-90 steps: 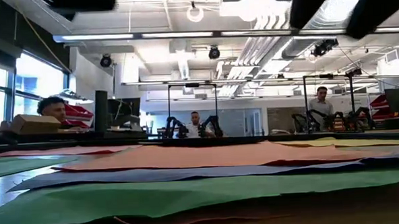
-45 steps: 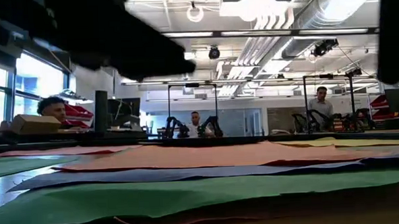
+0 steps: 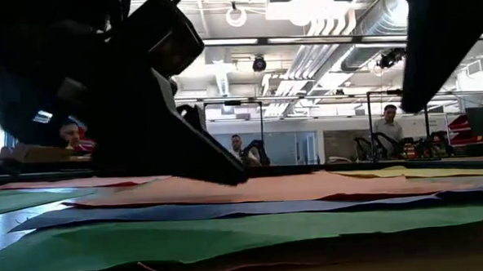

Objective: Organize paper
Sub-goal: Move the orange color paper to the bottom right of the table

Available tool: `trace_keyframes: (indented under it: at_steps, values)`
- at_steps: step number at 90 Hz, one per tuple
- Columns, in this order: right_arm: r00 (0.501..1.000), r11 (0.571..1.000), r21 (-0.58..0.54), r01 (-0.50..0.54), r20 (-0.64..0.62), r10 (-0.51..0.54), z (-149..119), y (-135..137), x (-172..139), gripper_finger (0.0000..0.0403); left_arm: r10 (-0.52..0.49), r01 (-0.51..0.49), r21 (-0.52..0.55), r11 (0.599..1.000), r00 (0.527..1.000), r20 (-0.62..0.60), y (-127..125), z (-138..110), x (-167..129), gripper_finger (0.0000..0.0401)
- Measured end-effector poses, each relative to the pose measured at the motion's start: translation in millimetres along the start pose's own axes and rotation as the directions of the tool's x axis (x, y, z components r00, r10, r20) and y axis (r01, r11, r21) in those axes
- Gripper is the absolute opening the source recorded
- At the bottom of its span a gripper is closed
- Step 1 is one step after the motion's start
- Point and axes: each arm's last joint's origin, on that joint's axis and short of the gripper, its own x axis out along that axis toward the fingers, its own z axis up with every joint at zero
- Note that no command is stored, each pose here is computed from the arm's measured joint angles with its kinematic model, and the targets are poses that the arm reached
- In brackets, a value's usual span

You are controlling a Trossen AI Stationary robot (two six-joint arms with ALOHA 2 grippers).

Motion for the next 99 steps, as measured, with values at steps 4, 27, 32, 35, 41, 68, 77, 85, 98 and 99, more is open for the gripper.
trace_keyframes:
  at_steps: [4, 27, 32, 35, 41, 68, 77, 85, 98, 99]
  values:
    - [1.000, 1.000, 0.004, 0.002, 0.027, -0.002, 4, -1, 1, 0.0252, -0.010, 0.010, 0.001, 1.000, 1.000, -0.011, 1, -2, 1, 0.0186]
    - [0.997, 0.998, 0.049, 0.034, 0.061, -0.037, 13, -12, 36, 0.0252, -0.068, 0.068, -0.008, 0.998, 0.998, 0.004, 0, 5, -1, 0.0186]
    - [0.997, 0.999, 0.034, 0.001, 0.077, -0.004, 12, -7, 38, 0.0252, -0.080, 0.080, 0.002, 0.997, 0.996, 0.030, 0, 14, -6, 0.0186]
    - [0.997, 0.999, 0.033, -0.002, 0.082, -0.001, 11, -5, 41, 0.0252, -0.083, 0.082, 0.014, 0.997, 0.995, 0.049, 0, 19, -8, 0.0186]
    - [0.997, 0.999, 0.035, 0.014, 0.071, -0.016, 8, -5, 44, 0.0252, -0.064, 0.061, 0.040, 0.997, 0.994, 0.085, 2, 31, -14, 0.0186]
    - [0.996, 0.999, 0.034, -0.002, 0.092, -0.001, 14, -9, 36, 0.0252, 0.251, -0.252, -0.026, 0.967, 0.968, -0.022, 50, 20, -5, 0.0186]
    - [0.994, 0.999, 0.022, 0.029, 0.104, -0.031, 16, -13, 28, 0.0252, 0.243, -0.249, -0.083, 0.965, 0.967, -0.077, 58, 5, 4, 0.0186]
    - [0.997, 0.999, 0.003, 0.034, 0.074, -0.034, 15, -15, 32, 0.0252, 0.207, -0.216, -0.116, 0.970, 0.975, -0.082, 56, 0, 9, 0.0186]
    - [0.999, 1.000, -0.004, -0.013, 0.039, 0.014, 9, -11, 44, 0.0252, 0.201, -0.210, -0.110, 0.971, 0.976, -0.084, 49, -3, 10, 0.0186]
    - [0.999, 1.000, -0.003, -0.015, 0.040, 0.015, 9, -11, 44, 0.0252, 0.203, -0.211, -0.109, 0.971, 0.976, -0.084, 48, -4, 10, 0.0186]
